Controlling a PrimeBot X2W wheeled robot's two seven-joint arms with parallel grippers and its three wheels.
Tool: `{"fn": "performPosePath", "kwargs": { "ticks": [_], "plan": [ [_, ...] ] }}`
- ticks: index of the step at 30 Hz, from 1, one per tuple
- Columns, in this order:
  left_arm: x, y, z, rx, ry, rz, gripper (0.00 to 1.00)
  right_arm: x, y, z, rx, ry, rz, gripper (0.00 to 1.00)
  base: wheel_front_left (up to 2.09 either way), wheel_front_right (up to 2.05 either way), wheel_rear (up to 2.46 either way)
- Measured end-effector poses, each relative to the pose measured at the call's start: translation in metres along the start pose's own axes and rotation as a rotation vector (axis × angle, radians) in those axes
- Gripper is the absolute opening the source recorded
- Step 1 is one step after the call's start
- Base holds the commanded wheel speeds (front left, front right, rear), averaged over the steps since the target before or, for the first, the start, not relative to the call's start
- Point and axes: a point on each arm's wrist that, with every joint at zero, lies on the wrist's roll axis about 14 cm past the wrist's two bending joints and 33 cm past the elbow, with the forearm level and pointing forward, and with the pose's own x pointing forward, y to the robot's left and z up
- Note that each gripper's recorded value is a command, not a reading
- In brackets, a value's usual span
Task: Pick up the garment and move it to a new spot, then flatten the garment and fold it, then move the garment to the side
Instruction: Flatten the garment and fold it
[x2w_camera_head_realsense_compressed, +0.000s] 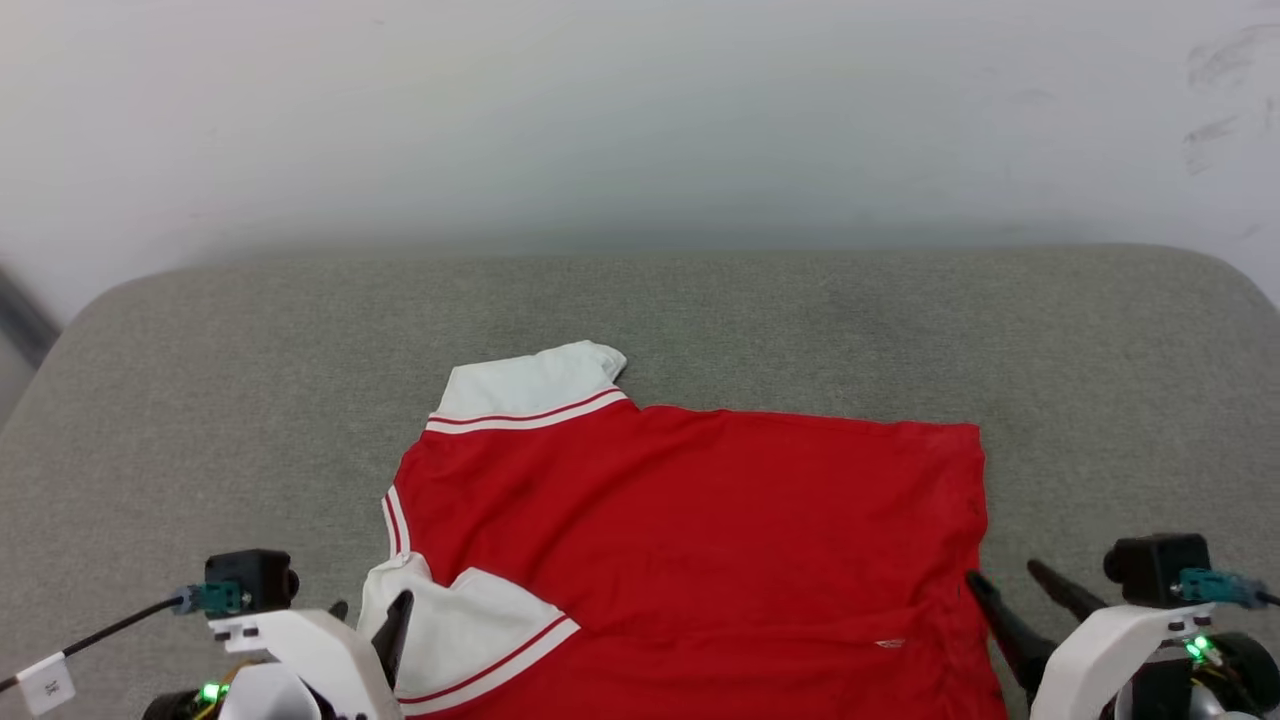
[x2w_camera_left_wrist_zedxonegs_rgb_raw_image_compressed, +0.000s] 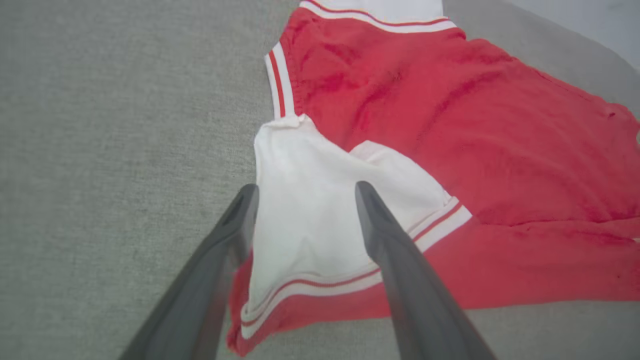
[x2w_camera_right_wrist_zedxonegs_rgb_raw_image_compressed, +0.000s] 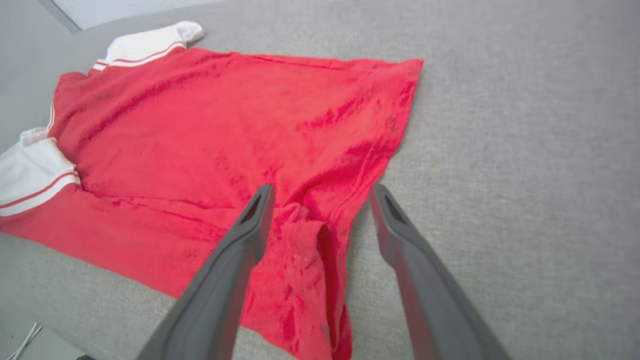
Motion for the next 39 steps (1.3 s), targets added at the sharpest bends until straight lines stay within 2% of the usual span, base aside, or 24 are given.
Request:
{"fn": "performPosePath", "kwargs": {
  "ticks": [4, 7, 11, 18, 23, 29, 36, 39],
  "plan": [
    [0.007, -0.011, 0.038, 0.034, -0.143, -0.016, 1.0, -0.01, -0.008, 0.036, -0.032, -0.198, -0.04, 1.0, 0.0, 0.0, 0.0],
    [0.014, -0.02, 0.064, 0.069, -0.223, -0.032, 1.0, -0.016, -0.011, 0.055, -0.049, -0.289, -0.064, 1.0, 0.0, 0.0, 0.0],
    [0.031, -0.034, 0.095, 0.098, -0.278, -0.065, 1.0, -0.019, -0.015, 0.078, -0.065, -0.369, -0.087, 1.0, 0.0, 0.0, 0.0],
    [0.091, -0.061, 0.149, 0.178, -0.28, -0.134, 1.0, 0.004, -0.016, 0.115, -0.085, -0.459, -0.099, 1.0, 0.0, 0.0, 0.0],
    [0.146, -0.073, 0.16, 0.247, -0.157, -0.189, 1.0, 0.027, -0.026, 0.115, -0.077, -0.455, -0.118, 1.0, 0.0, 0.0, 0.0],
    [0.195, -0.077, 0.132, 0.322, 0.156, -0.241, 1.0, 0.042, -0.041, 0.097, -0.063, -0.398, -0.156, 1.0, 0.0, 0.0, 0.0],
    [0.226, -0.052, 0.1, 0.392, 0.414, -0.18, 1.0, 0.049, -0.054, 0.079, -0.037, -0.353, -0.188, 1.0, 0.0, 0.0, 0.0],
    [0.238, -0.042, 0.079, 0.349, 0.505, -0.154, 1.0, 0.054, -0.059, 0.07, -0.029, -0.326, -0.198, 1.0, 0.0, 0.0, 0.0]
  ]
}}
